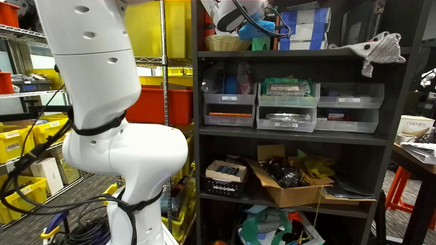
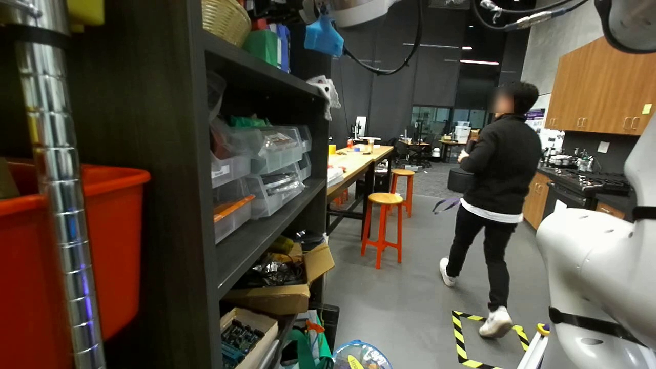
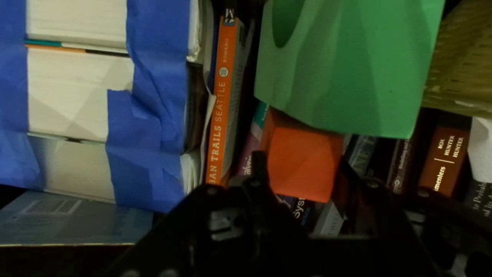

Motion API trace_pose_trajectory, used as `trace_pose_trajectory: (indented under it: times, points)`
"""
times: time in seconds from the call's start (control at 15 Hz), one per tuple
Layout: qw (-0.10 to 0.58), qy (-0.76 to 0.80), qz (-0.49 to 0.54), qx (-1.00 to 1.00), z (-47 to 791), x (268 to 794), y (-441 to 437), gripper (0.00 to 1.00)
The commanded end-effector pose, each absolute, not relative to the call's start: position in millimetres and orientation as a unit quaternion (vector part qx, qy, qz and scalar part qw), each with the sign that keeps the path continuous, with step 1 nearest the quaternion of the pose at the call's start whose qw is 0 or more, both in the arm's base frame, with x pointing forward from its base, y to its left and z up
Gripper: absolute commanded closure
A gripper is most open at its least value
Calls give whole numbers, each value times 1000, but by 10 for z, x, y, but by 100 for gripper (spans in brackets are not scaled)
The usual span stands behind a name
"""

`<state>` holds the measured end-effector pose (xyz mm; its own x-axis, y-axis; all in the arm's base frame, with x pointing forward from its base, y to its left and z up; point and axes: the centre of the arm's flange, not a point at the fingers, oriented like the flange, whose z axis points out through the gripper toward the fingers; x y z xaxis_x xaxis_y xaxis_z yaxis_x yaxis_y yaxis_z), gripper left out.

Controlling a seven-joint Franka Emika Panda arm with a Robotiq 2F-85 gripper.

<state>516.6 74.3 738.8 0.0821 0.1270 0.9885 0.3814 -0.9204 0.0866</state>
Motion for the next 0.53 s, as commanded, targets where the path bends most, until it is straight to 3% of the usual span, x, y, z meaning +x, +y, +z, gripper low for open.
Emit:
trace_pose_trajectory:
  times: [0.0, 0.27, 0.33, 0.47]
  points:
    - [99, -175, -655, -728, 7316, 5155, 714, 84]
    - [99, -174, -656, -728, 7322, 5158, 715, 84]
    - [99, -173, -656, -728, 7326, 5152, 717, 34]
    - [99, -172, -656, -728, 7329, 5156, 715, 29]
